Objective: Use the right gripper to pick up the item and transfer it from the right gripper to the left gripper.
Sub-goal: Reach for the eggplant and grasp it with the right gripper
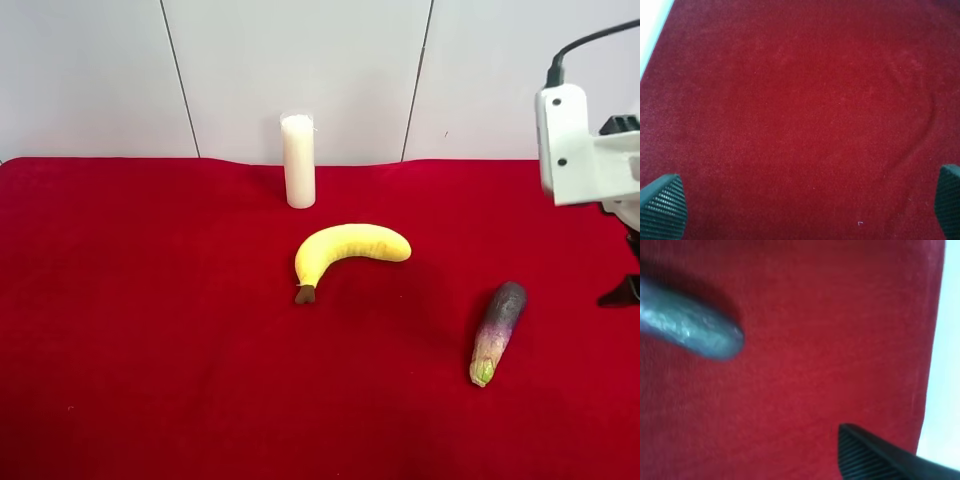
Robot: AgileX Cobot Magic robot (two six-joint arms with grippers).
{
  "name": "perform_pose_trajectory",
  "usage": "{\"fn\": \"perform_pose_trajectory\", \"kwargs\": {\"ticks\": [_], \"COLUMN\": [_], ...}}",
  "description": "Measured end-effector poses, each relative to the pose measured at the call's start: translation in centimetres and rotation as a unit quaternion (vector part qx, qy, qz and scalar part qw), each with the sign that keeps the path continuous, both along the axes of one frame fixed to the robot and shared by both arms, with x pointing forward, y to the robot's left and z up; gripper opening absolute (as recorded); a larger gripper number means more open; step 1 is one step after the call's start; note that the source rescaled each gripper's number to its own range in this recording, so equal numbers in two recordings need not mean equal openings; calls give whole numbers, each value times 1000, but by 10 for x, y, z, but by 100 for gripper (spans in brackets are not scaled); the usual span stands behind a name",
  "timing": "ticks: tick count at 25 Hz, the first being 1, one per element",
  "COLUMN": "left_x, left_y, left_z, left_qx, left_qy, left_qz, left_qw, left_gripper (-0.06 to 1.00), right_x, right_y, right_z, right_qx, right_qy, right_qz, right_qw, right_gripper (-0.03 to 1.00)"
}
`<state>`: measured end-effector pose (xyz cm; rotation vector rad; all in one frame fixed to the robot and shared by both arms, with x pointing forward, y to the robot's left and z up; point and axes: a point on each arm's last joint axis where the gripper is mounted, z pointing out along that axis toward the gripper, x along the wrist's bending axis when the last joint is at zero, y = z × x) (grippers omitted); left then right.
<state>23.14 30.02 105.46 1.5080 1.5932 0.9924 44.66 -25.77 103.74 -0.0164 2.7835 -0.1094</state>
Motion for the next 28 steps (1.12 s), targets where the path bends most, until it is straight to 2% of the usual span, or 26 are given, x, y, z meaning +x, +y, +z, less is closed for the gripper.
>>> {"fn": "perform_pose_trajectory", "kwargs": {"ticks": [6,13,19,28], "left_x": [0,0,0,0], "left_y": [0,0,0,0], "left_z": [0,0,0,0], "left_qx": [0,0,0,0], "left_qy": [0,0,0,0], "left_qz": [0,0,0,0], "left_qw": [1000,1000,1000,1000], "left_gripper": [100,100,100,100], "right_x": [12,21,30,47], "right_y": [3,3,1,4], "right_z": [-19,-29,-42,-75], "right_qx": [-21,-49,-84,-109], "right_qy": [38,44,65,102], "right_qz": [22,64,85,132], "right_qw": [999,996,991,980], "right_gripper": [100,100,100,100]}}
